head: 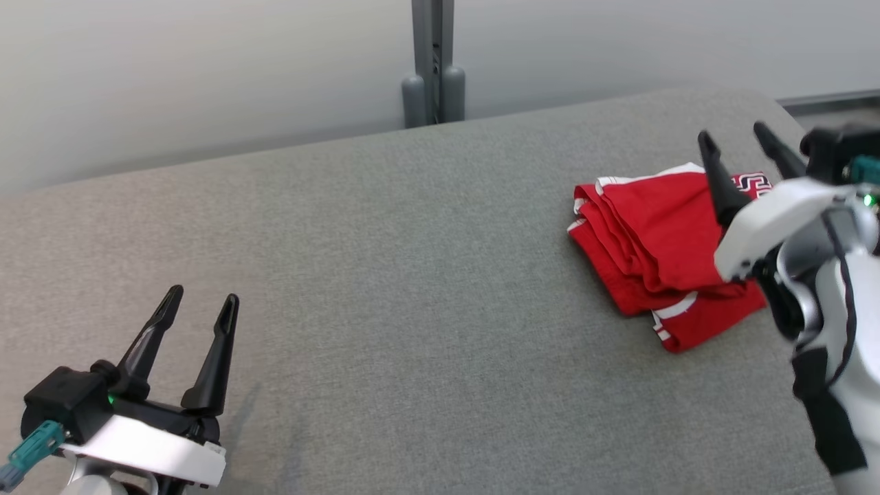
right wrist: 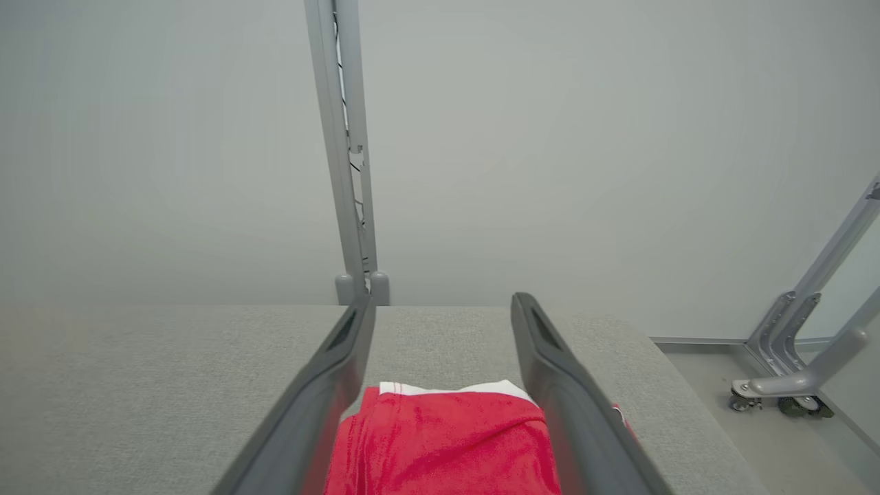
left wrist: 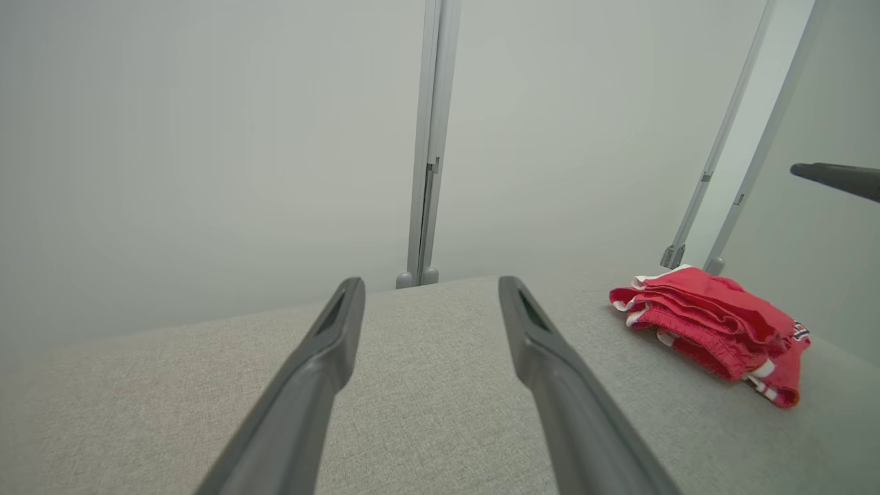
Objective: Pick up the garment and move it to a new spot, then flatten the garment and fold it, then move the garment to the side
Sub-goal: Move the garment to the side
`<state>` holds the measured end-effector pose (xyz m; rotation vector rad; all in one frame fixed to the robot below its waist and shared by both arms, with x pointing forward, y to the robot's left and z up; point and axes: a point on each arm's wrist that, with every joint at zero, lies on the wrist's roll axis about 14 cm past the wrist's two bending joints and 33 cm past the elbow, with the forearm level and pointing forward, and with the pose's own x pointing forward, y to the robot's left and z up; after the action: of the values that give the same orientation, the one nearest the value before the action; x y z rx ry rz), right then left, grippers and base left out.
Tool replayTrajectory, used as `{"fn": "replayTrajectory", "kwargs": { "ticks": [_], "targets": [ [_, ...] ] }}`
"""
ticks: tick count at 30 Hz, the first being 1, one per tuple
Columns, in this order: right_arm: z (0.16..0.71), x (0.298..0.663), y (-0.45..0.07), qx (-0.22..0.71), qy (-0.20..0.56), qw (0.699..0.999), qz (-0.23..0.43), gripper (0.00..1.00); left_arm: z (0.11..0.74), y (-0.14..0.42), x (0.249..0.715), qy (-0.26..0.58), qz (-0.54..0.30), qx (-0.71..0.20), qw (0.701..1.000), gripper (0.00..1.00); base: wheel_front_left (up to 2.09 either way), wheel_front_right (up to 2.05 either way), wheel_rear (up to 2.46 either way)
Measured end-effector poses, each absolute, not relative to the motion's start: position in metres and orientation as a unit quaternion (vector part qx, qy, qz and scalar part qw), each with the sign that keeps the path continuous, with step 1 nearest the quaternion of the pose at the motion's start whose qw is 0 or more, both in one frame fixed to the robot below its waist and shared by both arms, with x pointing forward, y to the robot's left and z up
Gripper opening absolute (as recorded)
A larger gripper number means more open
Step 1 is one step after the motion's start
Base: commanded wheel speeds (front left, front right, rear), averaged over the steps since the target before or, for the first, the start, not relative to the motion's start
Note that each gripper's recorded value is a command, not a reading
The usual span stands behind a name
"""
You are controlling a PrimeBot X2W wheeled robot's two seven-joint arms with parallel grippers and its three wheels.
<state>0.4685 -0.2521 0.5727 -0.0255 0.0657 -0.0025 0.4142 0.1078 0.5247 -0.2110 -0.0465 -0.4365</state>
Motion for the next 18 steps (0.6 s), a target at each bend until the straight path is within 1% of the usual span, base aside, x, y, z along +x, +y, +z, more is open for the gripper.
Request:
{"fn": "replayTrajectory", "kwargs": {
  "ticks": [5,10,13,18],
  "targets": [
    [0.581,0.443,-0.224,0.015,-0.024,0.999,0.025,1.00,0.538,0.134,0.402,-0.044,-0.171,-0.102,0.979,1.00,0.00,0.00,0.00],
    [0.583,0.419,-0.207,0.039,-0.066,0.996,0.034,1.00,0.550,0.160,0.390,-0.066,-0.124,-0.109,0.984,1.00,0.00,0.00,0.00],
    [0.574,0.407,-0.193,0.048,-0.065,0.996,0.044,1.00,0.556,0.173,0.384,-0.079,-0.099,-0.130,0.983,1.00,0.00,0.00,0.00],
    [0.555,0.391,-0.184,0.061,-0.062,0.995,0.042,1.00,0.545,0.187,0.375,-0.070,-0.067,-0.133,0.986,1.00,0.00,0.00,0.00]
  ]
}}
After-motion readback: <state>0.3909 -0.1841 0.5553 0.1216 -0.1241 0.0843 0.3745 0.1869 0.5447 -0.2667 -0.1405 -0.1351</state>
